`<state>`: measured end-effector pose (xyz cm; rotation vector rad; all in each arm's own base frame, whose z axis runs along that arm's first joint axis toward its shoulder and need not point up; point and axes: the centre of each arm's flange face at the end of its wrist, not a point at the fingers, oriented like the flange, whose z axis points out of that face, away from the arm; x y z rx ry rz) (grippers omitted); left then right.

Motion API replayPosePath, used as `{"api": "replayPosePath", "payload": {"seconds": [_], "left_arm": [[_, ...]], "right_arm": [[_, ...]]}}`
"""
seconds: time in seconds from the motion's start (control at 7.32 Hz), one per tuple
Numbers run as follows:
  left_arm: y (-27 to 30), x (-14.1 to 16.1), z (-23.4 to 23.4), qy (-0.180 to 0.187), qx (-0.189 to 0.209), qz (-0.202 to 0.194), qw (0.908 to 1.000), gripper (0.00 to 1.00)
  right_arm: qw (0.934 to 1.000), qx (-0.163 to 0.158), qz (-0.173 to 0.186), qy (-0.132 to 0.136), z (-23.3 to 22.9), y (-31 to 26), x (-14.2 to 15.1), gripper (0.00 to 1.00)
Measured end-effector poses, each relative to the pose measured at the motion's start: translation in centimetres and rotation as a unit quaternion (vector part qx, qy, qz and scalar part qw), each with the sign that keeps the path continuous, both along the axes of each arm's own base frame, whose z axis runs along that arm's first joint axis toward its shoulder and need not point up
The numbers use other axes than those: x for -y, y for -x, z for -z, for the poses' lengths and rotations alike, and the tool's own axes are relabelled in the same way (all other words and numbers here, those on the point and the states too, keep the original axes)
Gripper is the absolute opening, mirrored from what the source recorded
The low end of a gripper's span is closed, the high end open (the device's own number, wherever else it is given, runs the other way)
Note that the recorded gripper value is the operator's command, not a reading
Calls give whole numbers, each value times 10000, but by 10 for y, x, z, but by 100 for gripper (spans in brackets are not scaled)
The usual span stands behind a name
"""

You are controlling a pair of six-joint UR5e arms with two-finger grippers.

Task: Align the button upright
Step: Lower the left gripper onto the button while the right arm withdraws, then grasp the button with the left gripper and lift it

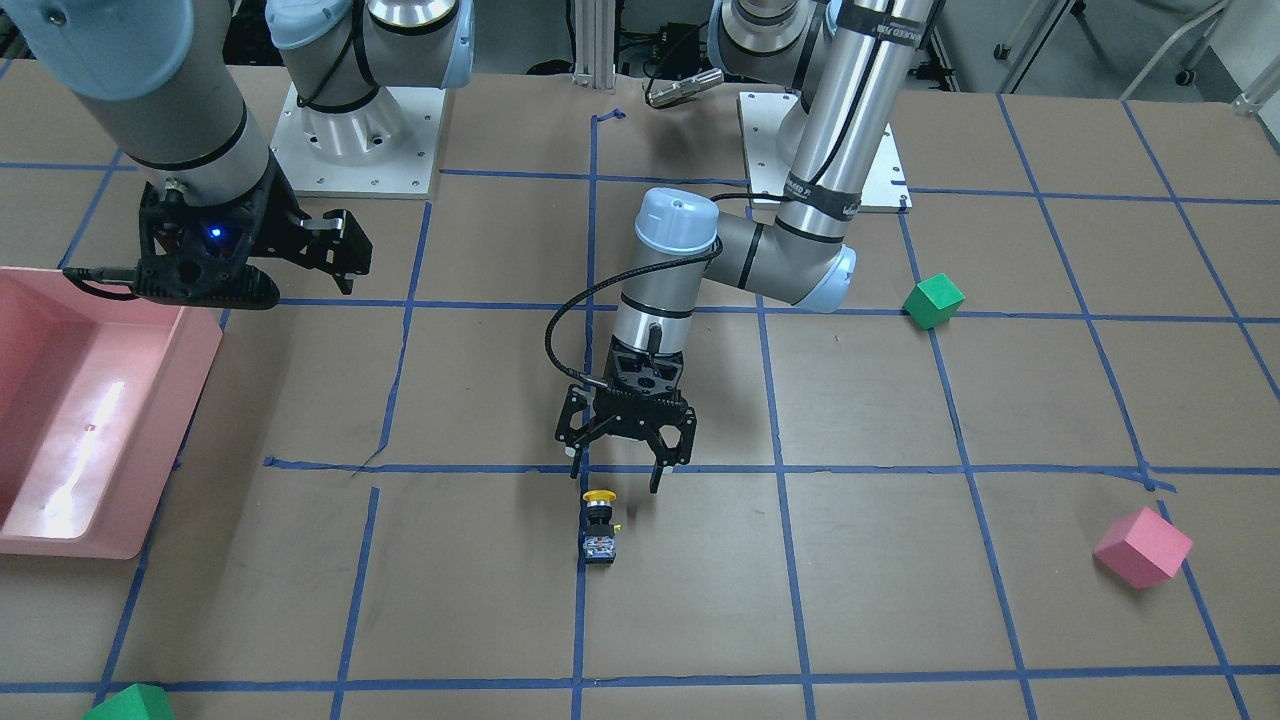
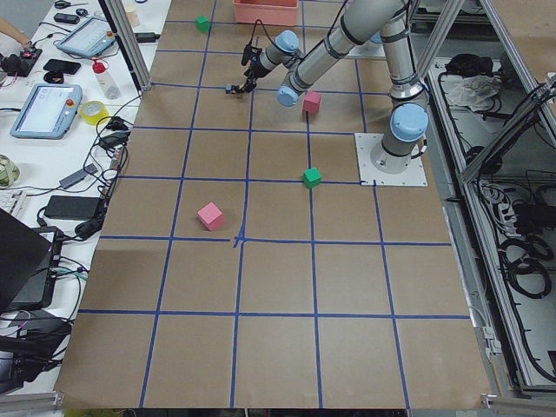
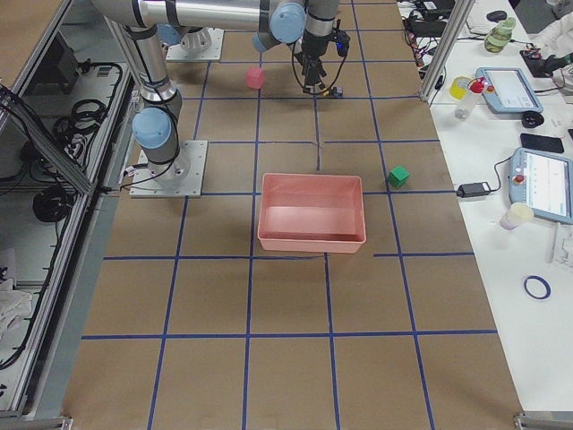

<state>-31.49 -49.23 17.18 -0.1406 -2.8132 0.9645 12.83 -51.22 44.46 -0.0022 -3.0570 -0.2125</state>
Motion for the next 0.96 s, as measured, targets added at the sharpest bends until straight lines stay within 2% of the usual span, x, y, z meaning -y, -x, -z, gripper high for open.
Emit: {"api": "replayPosePath", "payload": {"seconds": [0.27, 0.41, 0.96], "left_arm": [[6, 8, 11, 14, 21, 11, 10000, 94], [7, 11, 13, 17, 27, 2, 10000, 88], [12, 22, 17, 41, 12, -276, 9996, 87]], "right_arm": [[10000, -6, -1, 2, 0, 0, 0, 100], [10000, -8, -6, 4, 0, 0, 0, 100], [10000, -5, -4, -1, 0, -1, 0, 100]]}}
